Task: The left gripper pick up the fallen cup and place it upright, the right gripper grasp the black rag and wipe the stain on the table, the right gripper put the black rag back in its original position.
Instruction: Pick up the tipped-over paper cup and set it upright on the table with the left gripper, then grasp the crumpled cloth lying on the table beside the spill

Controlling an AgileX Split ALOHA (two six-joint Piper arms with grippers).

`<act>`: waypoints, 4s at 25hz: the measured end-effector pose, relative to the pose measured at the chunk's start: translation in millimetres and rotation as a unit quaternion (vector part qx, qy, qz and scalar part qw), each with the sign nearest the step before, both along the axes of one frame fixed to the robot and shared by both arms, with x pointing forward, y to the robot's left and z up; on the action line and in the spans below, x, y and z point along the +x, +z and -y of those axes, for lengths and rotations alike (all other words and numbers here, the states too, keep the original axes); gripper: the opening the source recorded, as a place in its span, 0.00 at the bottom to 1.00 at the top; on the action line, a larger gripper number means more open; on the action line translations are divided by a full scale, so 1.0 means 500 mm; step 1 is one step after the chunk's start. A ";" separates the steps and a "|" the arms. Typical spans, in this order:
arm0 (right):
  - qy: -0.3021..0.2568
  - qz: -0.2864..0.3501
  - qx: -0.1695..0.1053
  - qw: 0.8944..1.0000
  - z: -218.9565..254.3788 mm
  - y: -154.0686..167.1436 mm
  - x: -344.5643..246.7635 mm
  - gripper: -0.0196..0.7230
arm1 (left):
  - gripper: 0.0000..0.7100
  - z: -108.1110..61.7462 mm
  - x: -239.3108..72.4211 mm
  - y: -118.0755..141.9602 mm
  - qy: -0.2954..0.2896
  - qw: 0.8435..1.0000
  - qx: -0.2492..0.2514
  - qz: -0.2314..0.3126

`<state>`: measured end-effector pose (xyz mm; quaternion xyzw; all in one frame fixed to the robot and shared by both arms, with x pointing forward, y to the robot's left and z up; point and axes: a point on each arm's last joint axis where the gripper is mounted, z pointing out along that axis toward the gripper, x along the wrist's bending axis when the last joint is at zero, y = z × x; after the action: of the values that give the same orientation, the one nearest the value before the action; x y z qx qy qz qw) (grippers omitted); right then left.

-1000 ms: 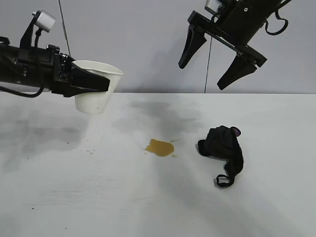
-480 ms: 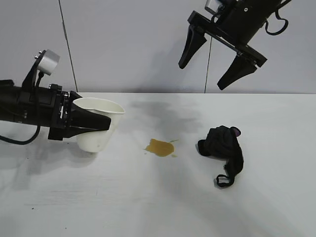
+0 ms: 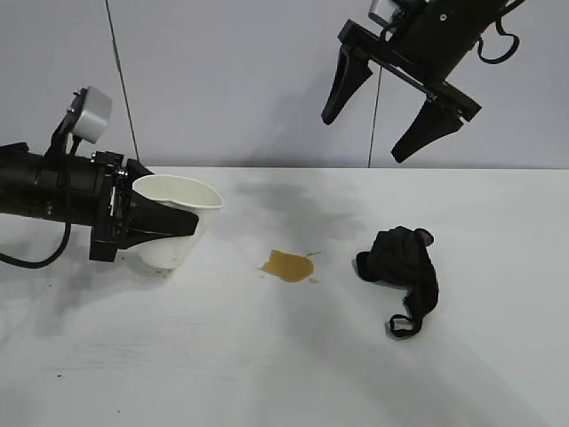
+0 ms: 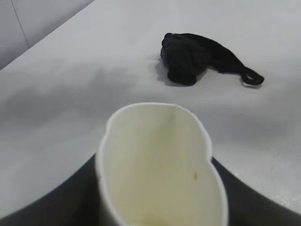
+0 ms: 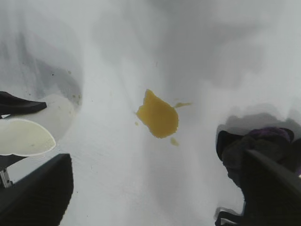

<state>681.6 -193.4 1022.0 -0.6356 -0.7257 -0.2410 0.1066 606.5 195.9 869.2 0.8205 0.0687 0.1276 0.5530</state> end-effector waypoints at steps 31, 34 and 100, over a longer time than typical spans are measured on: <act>0.000 -0.001 0.002 1.000 -0.001 0.000 0.000 0.92 | 0.89 -0.006 0.024 0.033 0.067 0.983 -0.075 -0.155; 0.000 -0.001 0.002 1.000 -0.001 0.000 0.000 0.92 | 0.89 -0.023 0.045 0.105 0.096 0.982 -0.088 -0.139; 0.109 0.037 -0.107 0.988 -0.039 -0.037 -0.007 0.92 | 0.89 -0.050 0.062 0.290 0.318 0.738 -0.039 -0.593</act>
<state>678.3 -173.9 1003.7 -0.5510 -0.8157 -0.1721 0.0363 637.2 221.1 1014.3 0.6378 0.6452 -0.2191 0.3591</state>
